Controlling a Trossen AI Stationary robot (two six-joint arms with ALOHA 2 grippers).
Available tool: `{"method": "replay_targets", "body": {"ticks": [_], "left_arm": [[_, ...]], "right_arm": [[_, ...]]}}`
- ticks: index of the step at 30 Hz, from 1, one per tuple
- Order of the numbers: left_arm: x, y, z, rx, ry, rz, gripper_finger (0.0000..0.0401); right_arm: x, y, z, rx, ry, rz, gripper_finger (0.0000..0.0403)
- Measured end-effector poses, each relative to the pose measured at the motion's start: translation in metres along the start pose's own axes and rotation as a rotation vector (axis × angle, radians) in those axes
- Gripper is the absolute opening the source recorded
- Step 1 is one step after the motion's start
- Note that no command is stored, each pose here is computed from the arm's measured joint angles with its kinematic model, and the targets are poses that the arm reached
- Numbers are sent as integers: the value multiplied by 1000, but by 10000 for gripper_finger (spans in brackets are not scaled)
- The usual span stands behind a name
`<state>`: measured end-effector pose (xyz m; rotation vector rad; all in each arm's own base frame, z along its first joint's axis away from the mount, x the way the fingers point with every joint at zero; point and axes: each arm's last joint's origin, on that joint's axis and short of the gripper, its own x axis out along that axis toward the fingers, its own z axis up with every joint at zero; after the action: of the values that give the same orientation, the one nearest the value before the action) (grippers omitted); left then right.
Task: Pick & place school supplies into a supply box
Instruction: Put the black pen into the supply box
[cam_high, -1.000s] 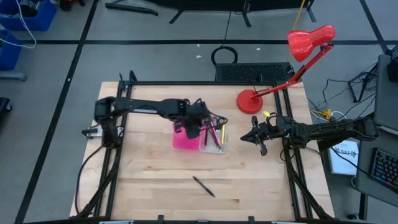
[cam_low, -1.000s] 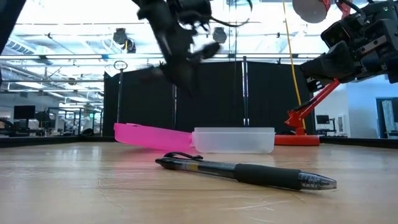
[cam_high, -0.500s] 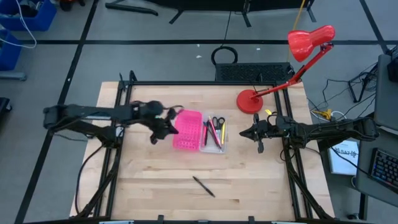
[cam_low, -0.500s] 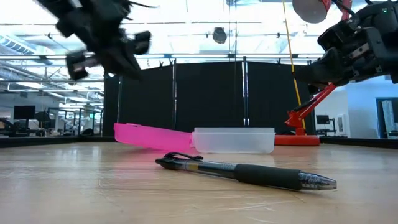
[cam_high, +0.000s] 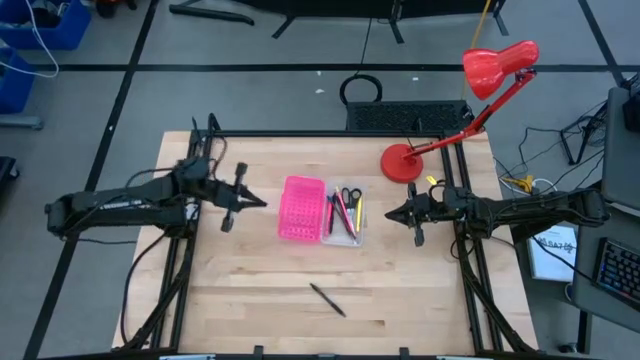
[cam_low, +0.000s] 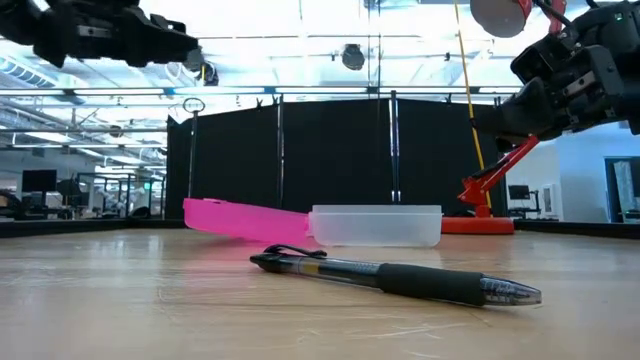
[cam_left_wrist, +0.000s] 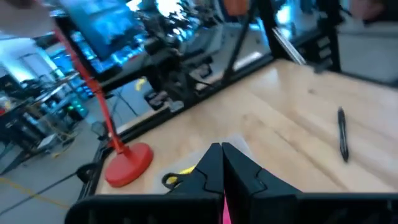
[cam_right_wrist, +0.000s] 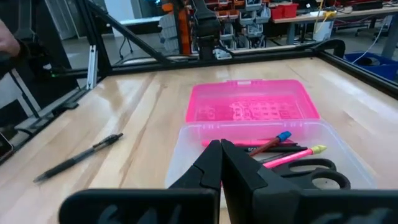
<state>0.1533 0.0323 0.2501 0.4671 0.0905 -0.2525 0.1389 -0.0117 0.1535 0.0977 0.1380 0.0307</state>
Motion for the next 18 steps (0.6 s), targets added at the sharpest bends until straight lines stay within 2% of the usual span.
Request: {"method": "replay_targets", "body": {"ticks": [2,9,12,18], "left_arm": [[-6,-1,2,-46,-33,22,3],[-12,-23,-7,-216,-308,91,2],[-16,-32,-11,-240,-419,114,1],[-18,-45,-23,-244,-419,82,1]], "right_arm": [[0,0,-2,-10,16,-6,0],[0,-2,-4,42,33,-68,0],[0,-2,-4,45,34,-78,0],[0,-2,-4,45,33,-78,0]]}}
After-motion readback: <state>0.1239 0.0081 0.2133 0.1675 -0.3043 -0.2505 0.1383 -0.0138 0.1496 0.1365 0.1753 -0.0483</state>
